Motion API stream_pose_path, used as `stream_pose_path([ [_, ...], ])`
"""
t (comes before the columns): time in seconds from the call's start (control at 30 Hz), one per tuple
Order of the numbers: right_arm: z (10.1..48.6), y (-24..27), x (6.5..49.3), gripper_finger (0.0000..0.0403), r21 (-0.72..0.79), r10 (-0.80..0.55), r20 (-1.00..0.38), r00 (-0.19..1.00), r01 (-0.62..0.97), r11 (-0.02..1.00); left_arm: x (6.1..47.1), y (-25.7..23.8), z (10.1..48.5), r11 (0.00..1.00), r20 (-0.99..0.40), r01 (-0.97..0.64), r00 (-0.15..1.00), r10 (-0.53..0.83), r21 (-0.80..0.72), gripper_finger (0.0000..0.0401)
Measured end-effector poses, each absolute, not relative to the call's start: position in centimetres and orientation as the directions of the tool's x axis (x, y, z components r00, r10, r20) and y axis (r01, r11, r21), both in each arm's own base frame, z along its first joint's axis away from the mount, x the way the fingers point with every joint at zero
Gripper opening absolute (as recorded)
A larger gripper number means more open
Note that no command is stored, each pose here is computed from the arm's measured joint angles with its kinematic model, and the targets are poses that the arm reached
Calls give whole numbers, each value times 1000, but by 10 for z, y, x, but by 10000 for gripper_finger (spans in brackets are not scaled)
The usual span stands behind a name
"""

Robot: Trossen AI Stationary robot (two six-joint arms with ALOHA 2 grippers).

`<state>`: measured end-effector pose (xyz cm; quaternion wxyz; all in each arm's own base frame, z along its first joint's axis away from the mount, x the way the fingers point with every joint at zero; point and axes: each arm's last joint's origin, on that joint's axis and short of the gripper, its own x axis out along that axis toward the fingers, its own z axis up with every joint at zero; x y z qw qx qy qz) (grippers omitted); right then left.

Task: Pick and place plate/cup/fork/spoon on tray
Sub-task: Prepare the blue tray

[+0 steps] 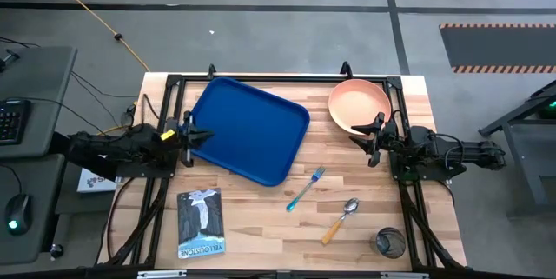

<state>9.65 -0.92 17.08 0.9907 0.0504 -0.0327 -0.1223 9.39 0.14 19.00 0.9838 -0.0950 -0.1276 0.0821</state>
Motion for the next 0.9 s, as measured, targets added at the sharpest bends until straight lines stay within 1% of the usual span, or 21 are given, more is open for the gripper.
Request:
stream_pose_path([
  [0.07, 171, -9, 97, 165, 108, -246, 53, 968, 239, 965, 93, 1, 199, 963, 321, -92, 931, 173, -252, 1],
  [0.1, 171, -9, 97, 165, 108, -246, 53, 968, 239, 965, 94, 0, 201, 966, 336, -69, 929, 154, -250, 2],
  [0.13, 171, -9, 97, 165, 108, -245, 52, 968, 239, 965, 97, 0, 201, 968, 321, -69, 936, 147, -243, 5],
  [0.27, 171, -9, 97, 165, 108, -246, 52, 968, 239, 965, 115, 0, 206, 959, 154, -158, 968, 197, -237, 30],
  [0.33, 171, -9, 97, 165, 108, -245, 52, 968, 239, 965, 130, 0, 207, 958, 26, -200, 977, 210, -206, 49],
  [0.43, 171, -9, 97, 165, 108, -245, 52, 968, 239, 965, 157, -3, 214, 965, -160, -202, 971, 176, -166, 75],
  [0.5, 171, -9, 97, 165, 108, -245, 53, 968, 238, 965, 176, -6, 217, 970, -302, -193, 943, 142, -145, 82],
  [0.57, 171, -9, 97, 165, 108, -245, 53, 968, 239, 965, 196, -12, 217, 974, -454, -190, 884, 114, -126, 72],
  [0.63, 171, -9, 97, 165, 108, -246, 52, 968, 239, 965, 217, -20, 215, 981, -569, -171, 818, 90, -91, 43],
  [0.7, 171, -9, 97, 165, 108, -246, 53, 968, 239, 965, 236, -31, 214, 990, -654, -135, 753, 71, -48, 13],
  [0.77, 171, -9, 97, 165, 108, -245, 52, 968, 239, 965, 256, -40, 210, 996, -722, -88, 689, 63, 4, 9],
  [0.83, 171, -9, 97, 165, 108, -245, 53, 968, 239, 965, 272, -48, 201, 997, -801, -31, 595, 73, 67, 5],
  [0.9, 171, -9, 97, 165, 108, -246, 52, 968, 239, 965, 289, -51, 191, 994, -839, 6, 537, 87, 108, 2],
])
